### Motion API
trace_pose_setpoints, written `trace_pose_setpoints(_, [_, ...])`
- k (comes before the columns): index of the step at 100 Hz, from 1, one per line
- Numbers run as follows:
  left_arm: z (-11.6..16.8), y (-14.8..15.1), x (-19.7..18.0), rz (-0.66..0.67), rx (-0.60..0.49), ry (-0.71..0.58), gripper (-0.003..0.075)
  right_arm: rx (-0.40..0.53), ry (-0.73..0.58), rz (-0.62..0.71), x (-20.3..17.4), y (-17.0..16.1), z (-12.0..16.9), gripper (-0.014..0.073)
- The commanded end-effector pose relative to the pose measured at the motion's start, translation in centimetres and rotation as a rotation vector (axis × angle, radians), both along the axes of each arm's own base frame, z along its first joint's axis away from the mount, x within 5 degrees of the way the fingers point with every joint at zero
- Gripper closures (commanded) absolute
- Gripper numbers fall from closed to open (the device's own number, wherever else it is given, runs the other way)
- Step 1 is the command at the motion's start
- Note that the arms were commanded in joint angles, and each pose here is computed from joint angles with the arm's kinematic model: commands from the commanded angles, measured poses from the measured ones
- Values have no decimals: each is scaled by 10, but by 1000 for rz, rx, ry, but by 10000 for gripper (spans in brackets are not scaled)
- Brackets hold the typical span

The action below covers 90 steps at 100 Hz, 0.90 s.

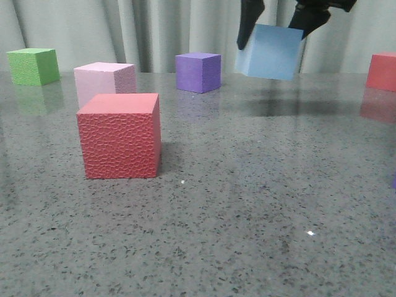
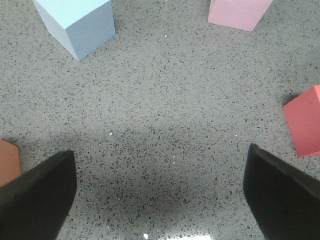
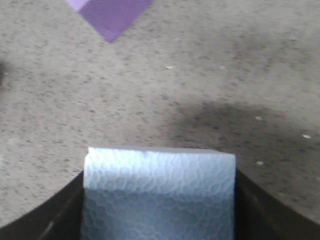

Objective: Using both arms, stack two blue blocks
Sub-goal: 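Carry the light-blue cube toward the purple cube and lower it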

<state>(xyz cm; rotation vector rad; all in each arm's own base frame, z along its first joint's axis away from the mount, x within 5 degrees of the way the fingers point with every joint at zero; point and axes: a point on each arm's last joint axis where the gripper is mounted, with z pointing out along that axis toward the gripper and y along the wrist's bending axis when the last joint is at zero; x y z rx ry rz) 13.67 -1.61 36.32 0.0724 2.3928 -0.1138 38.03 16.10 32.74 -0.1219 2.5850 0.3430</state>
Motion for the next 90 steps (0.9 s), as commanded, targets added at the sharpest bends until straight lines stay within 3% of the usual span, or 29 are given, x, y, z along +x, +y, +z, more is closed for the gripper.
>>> trace_pose_setpoints(1, [14,-1,2,-3,-15,-83,80,75,-103,-5,-4,11,31,274])
trace_pose_setpoints(40, [14,-1,2,-3,-15,-83,80,91,-59,-38,-2,55,2,274])
trace_pose_setpoints(90, [14,-1,2,-4,-15,-79,80,105,-72,-95,2,55,1,275])
